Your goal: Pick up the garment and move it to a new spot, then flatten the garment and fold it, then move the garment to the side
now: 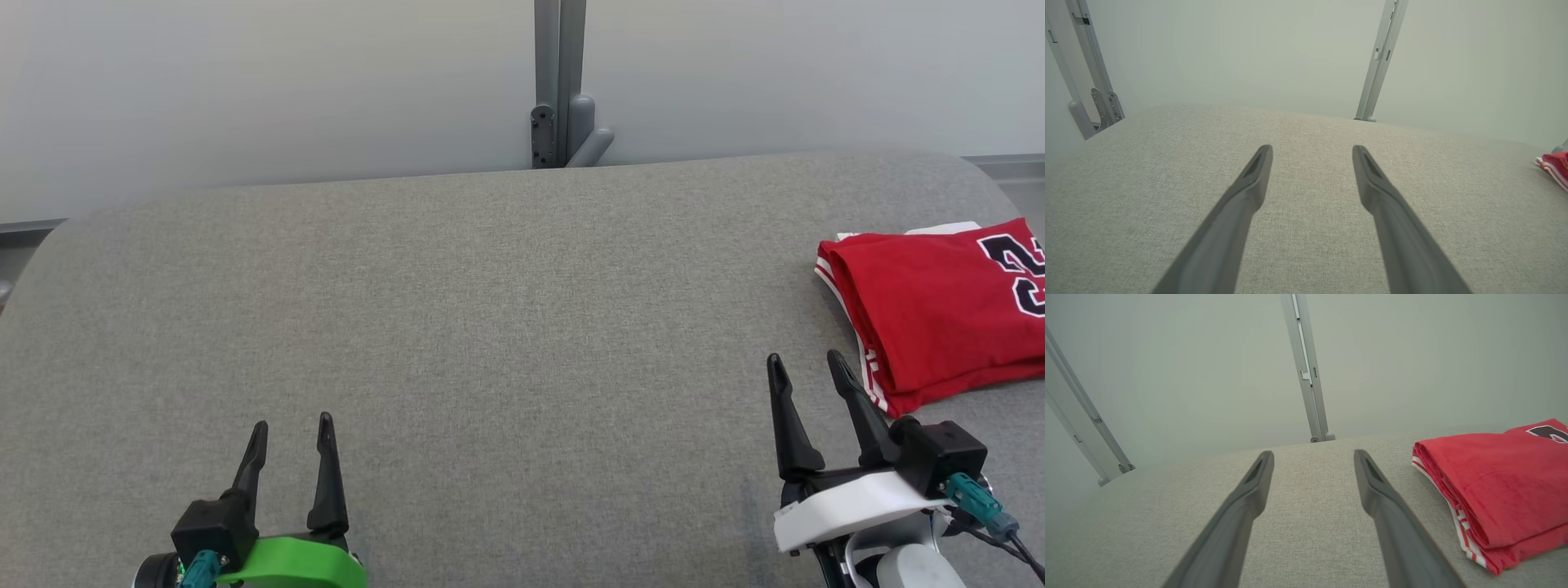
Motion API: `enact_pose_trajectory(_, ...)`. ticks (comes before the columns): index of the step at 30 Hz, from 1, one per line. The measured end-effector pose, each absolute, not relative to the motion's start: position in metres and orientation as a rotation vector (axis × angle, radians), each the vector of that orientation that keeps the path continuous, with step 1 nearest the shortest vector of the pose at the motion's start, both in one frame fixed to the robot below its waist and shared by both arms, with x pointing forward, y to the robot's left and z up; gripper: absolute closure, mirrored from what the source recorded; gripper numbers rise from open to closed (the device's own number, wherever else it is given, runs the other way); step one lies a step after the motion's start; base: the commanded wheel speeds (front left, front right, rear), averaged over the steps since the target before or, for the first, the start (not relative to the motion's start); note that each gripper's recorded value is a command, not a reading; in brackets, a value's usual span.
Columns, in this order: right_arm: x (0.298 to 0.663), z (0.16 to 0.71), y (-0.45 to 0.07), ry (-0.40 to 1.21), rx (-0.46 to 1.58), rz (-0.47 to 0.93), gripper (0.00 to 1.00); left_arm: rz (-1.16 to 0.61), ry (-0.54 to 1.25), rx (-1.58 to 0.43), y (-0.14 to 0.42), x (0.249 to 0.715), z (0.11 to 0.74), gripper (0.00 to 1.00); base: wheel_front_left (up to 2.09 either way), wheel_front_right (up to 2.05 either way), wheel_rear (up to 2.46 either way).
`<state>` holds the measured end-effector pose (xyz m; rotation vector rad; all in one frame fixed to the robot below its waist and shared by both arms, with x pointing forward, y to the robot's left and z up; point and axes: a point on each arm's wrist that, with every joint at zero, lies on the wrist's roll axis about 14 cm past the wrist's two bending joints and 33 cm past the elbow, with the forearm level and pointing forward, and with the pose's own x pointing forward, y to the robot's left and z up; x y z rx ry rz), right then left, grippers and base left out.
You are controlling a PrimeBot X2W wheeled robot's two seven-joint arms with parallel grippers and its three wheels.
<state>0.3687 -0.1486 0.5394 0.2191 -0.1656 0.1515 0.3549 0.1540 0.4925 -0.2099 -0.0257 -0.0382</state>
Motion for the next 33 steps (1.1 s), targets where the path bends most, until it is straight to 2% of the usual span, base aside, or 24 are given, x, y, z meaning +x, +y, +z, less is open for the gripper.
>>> enact_pose_trajectory(28,0.367,0.532,-0.146,-0.142,0.226,0.157,0.00,-0.020,-0.057,-0.190,0.159,0.352,0.501,0.00,0.00,0.00,0.00)
enact_pose_trajectory(29,0.367,0.531,-0.146,-0.139,0.226,0.156,1.00,-0.020,-0.054,-0.193,0.159,0.351,0.501,1.00,0.00,0.00,0.00)
enact_pose_trajectory(33,0.362,0.514,-0.146,-0.086,0.230,0.148,1.00,-0.016,-0.004,-0.191,0.159,0.347,0.486,1.00,0.00,0.00,0.00)
